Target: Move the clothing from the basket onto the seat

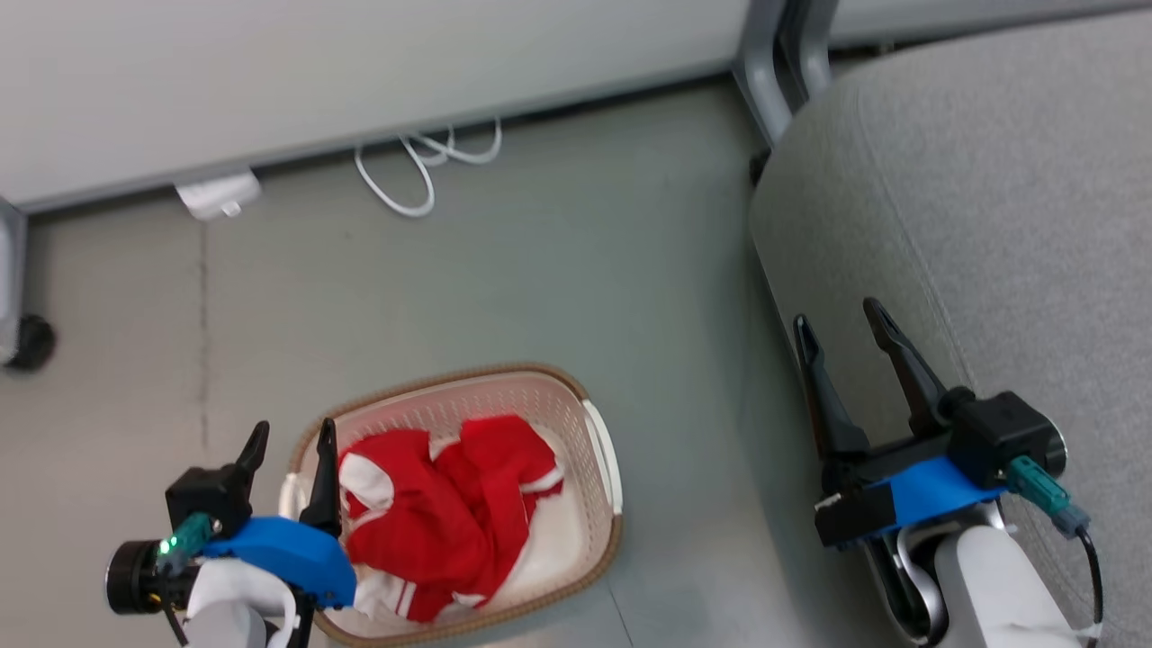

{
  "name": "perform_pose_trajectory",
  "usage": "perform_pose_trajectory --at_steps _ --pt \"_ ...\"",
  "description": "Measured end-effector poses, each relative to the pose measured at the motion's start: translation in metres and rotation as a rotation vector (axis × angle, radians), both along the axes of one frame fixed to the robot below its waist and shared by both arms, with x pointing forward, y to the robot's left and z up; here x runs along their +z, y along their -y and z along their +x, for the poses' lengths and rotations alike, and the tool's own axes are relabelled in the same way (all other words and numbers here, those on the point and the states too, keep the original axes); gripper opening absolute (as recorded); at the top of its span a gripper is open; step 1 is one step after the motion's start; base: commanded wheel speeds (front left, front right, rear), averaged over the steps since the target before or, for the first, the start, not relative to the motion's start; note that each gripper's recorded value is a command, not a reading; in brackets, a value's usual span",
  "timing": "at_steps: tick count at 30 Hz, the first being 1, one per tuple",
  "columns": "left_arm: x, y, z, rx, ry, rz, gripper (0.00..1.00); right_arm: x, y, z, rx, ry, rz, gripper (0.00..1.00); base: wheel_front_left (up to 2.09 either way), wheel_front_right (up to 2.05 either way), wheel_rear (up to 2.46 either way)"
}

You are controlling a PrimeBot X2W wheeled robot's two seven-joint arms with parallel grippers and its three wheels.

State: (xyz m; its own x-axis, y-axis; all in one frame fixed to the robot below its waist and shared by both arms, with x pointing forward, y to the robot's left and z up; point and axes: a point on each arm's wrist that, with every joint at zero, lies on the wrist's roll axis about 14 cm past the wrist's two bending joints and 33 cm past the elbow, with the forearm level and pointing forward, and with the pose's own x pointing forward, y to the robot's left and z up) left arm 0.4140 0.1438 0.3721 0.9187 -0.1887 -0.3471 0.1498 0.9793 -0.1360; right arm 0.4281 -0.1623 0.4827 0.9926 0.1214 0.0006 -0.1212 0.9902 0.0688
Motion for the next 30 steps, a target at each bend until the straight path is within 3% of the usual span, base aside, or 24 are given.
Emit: perform_pose_trajectory --at_steps 9,13,27,28,29,30 --pt "-0.102 0.021 0.024 -0.096 -0.324 0.019 1.00 -0.051 0.005 0.031 -0.012 -0.095 0.045 1.00 0.00 0.00 0.00" --pt "-0.159 0.031 0.017 -0.122 -0.502 0.029 1.00 -0.089 0.012 0.032 -0.031 -0.185 0.061 1.00 0.00 0.00 0.00" --pt "-0.246 0.045 -0.008 -0.068 -0.734 0.051 1.00 -0.124 0.037 0.029 -0.102 -0.266 0.066 1.00 0.00 0.00 0.00" --pt "-0.248 0.046 -0.009 -0.069 -0.741 0.051 0.69 -0.125 0.038 0.029 -0.105 -0.268 0.064 1.00 0.00 0.00 0.00" --pt "-0.250 0.047 -0.009 -0.070 -0.742 0.051 0.23 -0.126 0.040 0.028 -0.108 -0.271 0.064 1.00 0.00 0.00 0.00" --pt "-0.252 0.047 -0.009 -0.071 -0.742 0.053 0.00 -0.127 0.040 0.028 -0.110 -0.274 0.064 1.00 0.00 0.00 0.00"
